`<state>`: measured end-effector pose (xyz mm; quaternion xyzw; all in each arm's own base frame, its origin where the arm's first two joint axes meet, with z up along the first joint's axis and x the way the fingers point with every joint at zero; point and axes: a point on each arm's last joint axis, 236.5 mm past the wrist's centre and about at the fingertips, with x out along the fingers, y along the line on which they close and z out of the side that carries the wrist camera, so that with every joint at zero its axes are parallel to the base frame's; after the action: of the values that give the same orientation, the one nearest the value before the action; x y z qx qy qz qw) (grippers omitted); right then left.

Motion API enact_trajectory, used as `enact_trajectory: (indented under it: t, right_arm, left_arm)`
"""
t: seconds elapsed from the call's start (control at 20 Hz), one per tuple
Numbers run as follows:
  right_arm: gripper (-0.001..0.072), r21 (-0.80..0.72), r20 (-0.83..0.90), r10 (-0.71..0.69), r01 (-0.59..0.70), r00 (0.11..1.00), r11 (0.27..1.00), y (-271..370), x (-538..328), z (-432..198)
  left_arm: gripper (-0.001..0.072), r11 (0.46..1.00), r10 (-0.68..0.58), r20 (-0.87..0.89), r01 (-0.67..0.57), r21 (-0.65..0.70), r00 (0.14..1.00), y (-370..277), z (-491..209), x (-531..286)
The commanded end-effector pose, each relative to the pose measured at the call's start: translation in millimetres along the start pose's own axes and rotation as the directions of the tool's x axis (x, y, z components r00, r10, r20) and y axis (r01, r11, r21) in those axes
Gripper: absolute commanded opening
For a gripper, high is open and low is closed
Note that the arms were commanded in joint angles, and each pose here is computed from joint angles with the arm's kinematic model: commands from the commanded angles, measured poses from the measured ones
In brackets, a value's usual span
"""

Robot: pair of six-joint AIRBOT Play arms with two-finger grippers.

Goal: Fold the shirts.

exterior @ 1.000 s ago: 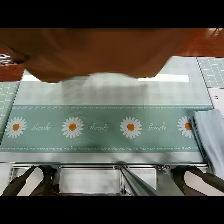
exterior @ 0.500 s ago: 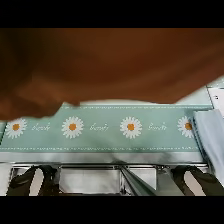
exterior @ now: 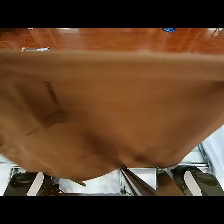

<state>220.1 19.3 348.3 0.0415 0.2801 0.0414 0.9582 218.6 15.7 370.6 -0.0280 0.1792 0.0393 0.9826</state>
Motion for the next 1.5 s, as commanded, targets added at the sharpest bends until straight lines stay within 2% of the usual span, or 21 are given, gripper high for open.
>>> enact_trajectory:
  t: [0.0, 0.25, 0.45, 0.7, 0.85, 1.0, 1.2, 1.35, 1.45]
  right_arm:
    - [0.0022, 0.066, -0.169, 0.014, -0.003, 0.986, 0.998, -20.6, 75.6, -41.5]
    - [0.0022, 0.160, -0.343, 0.105, -0.052, 0.934, 0.986, -44.5, 214.4, -76.0]
    - [0.0023, 0.189, -0.423, 0.116, -0.037, 0.898, 0.981, -62.4, 332.8, -108.1]
    - [0.0022, 0.285, -0.481, 0.178, -0.039, 0.858, 0.958, -73.2, 432.9, -130.1]
    - [0.0023, 0.305, -0.538, 0.214, -0.049, 0.815, 0.951, -71.1, 448.8, -147.1]
    - [0.0023, 0.291, -0.581, 0.229, -0.063, 0.781, 0.955, -71.5, 438.8, -154.2]
    - [0.0023, 0.292, -0.675, 0.271, -0.089, 0.687, 0.952, -68.5, 408.2, -167.0]
    - [0.0023, 0.283, -0.757, 0.261, -0.060, 0.599, 0.957, -73.8, 391.0, -195.3]
    - [0.0023, 0.300, -0.790, 0.277, -0.048, 0.547, 0.953, -71.2, 385.3, -218.1]
  left_arm:
    - [0.0012, 0.998, -0.032, -0.226, 0.019, -0.059, 0.974, -5.4, -61.9, 88.8]
    - [0.0012, 0.982, -0.141, -0.425, 0.073, -0.172, 0.894, -26.7, -129.8, 243.4]
    - [0.0012, 0.973, -0.163, -0.546, 0.042, -0.227, 0.822, -28.2, -185.3, 355.6]
    - [0.0012, 0.933, -0.253, -0.638, 0.007, -0.361, 0.727, -46.2, -238.8, 436.6]
    - [0.0012, 0.908, -0.306, -0.686, -0.014, -0.418, 0.661, -57.4, -261.1, 437.6]
    - [0.0012, 0.929, -0.320, -0.732, 0.048, -0.366, 0.601, -53.9, -261.7, 418.6]
    - [0.0012, 0.943, -0.331, -0.833, 0.137, -0.302, 0.444, -42.0, -271.6, 371.7]
    - [0.0012, 0.969, -0.243, -0.916, 0.117, -0.216, 0.319, -20.5, -296.6, 344.1]
    - [0.0012, 0.968, -0.246, -0.934, 0.108, -0.225, 0.258, -21.0, -312.3, 332.7]
